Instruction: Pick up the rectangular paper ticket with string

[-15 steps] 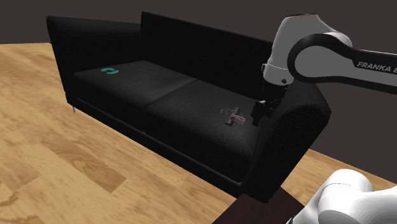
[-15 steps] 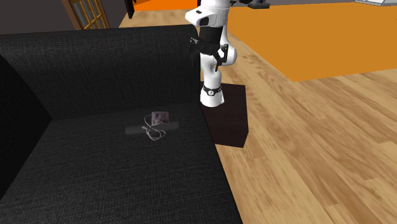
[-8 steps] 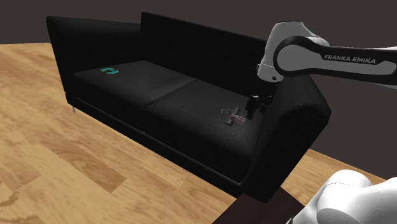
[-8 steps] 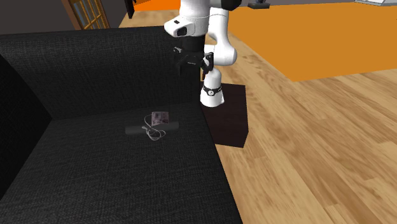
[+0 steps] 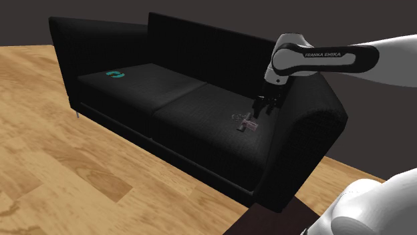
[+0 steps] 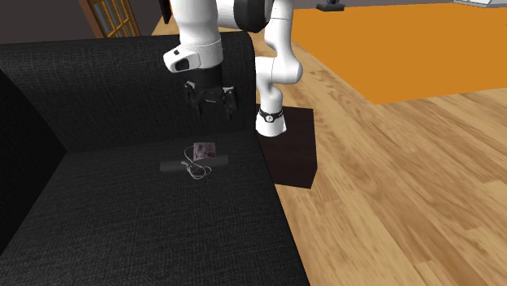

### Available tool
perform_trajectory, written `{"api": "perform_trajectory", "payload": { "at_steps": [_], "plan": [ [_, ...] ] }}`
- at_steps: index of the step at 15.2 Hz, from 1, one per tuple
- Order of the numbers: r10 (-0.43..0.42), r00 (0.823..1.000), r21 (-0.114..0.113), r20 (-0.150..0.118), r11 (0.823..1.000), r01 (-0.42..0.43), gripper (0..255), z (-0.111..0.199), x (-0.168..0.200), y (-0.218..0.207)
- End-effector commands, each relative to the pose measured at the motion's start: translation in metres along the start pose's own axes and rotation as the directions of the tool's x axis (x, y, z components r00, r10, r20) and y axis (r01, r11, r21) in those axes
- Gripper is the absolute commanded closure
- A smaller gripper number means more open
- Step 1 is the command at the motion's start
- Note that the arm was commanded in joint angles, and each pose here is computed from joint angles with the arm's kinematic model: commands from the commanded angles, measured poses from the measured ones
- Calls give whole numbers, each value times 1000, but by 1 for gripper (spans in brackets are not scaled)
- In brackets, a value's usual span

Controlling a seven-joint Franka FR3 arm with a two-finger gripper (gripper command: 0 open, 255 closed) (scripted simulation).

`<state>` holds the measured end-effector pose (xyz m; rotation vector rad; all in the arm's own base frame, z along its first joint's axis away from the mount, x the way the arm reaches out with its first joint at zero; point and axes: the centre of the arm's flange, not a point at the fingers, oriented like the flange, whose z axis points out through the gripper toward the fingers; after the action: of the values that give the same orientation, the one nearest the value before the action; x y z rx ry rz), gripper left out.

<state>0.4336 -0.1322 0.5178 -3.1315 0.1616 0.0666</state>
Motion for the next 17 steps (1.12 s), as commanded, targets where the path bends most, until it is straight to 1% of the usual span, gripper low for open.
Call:
{"api": "perform_trajectory", "payload": {
  "at_steps": [1,6,7,14,16,17],
  "plan": [
    [14,1000,21,2,1000,-14,0,8,17,20],
    [47,999,75,9,996,-48,0,31,63,71],
    [48,999,77,9,996,-49,0,31,64,73],
    [48,999,77,9,996,-49,0,71,66,73],
    [48,999,77,9,996,-49,0,71,66,73],
    [48,999,77,9,996,-49,255,71,66,73]
  ]
}}
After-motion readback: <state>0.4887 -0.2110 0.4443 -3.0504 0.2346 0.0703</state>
